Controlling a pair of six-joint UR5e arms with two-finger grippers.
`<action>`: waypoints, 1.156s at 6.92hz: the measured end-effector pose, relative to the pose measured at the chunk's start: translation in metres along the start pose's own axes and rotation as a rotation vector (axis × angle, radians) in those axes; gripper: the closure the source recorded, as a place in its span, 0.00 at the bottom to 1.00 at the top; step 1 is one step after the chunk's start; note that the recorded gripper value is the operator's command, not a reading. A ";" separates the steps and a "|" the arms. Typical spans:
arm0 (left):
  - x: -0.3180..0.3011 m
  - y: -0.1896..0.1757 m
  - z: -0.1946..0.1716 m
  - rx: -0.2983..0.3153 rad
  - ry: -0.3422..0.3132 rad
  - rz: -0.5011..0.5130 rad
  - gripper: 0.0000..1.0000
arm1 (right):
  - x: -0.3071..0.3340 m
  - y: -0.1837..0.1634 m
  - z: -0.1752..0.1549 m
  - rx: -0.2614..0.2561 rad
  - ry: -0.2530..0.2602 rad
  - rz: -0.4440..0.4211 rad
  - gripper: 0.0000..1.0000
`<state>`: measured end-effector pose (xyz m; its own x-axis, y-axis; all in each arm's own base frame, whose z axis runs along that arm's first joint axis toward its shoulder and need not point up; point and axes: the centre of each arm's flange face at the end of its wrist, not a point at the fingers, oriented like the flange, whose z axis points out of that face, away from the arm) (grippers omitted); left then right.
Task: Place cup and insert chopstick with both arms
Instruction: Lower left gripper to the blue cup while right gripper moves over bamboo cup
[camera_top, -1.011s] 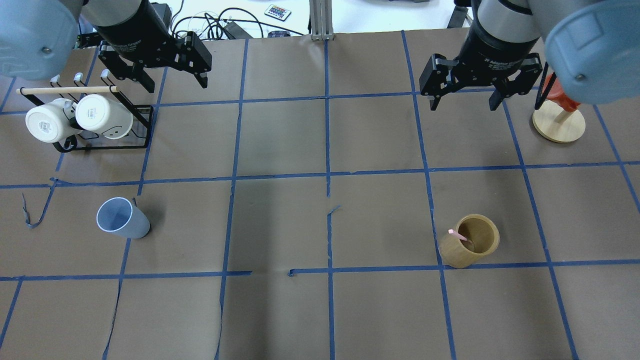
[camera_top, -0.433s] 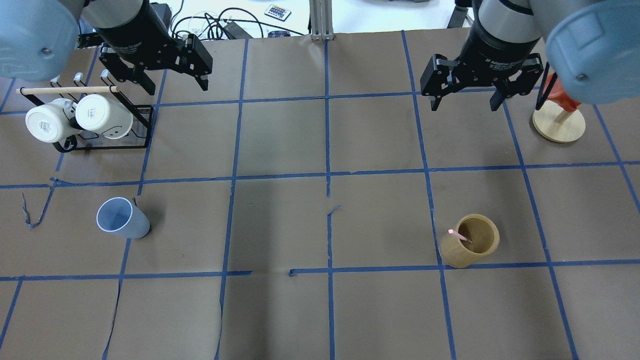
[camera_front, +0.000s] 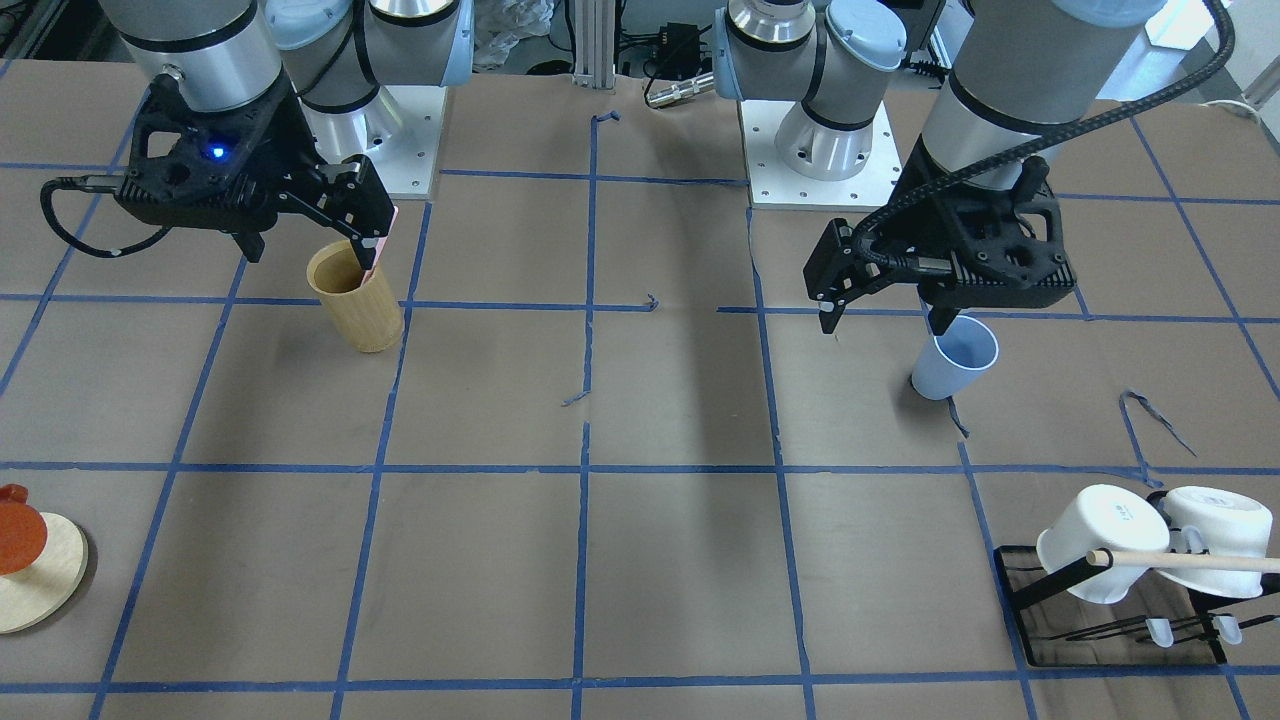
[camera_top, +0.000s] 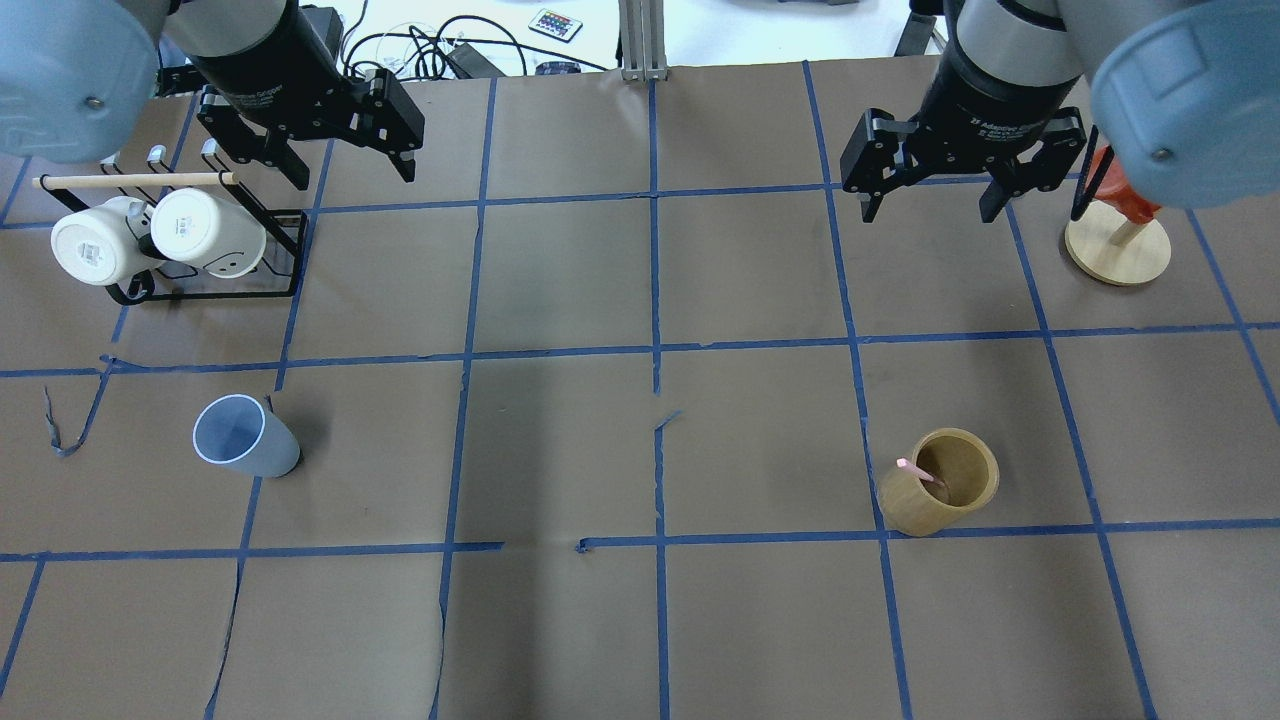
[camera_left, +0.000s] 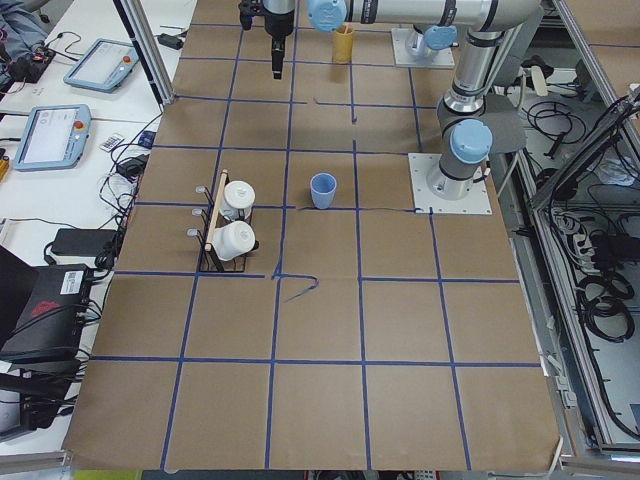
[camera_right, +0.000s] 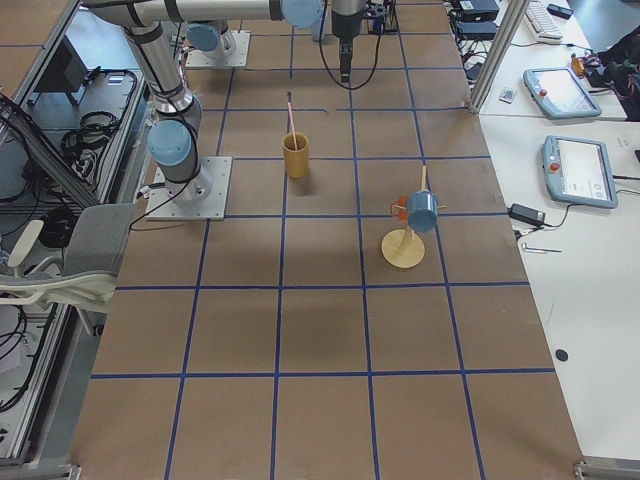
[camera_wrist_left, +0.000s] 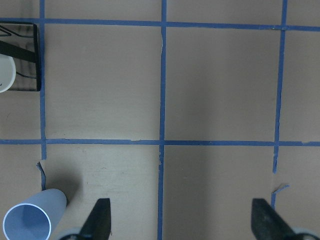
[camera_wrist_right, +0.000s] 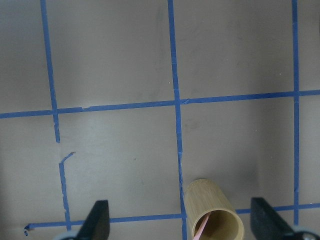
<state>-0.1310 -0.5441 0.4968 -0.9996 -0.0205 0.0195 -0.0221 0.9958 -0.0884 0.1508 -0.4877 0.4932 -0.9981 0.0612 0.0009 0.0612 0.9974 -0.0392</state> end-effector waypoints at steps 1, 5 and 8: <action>-0.004 0.003 0.002 -0.005 -0.005 0.010 0.00 | 0.000 0.002 0.000 -0.010 -0.001 -0.001 0.00; -0.119 0.020 0.037 -0.068 -0.074 0.206 0.00 | 0.074 -0.011 0.016 -0.126 0.011 0.154 0.00; -0.210 0.057 0.102 -0.141 -0.016 0.237 0.00 | 0.136 -0.003 0.056 -0.296 -0.029 0.365 0.00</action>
<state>0.0756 -0.4919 0.3862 -0.9768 0.2142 -0.0013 0.2138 0.9755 0.0513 0.0150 -0.4846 0.4379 -0.9106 0.4132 0.0114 0.4023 0.8794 0.2546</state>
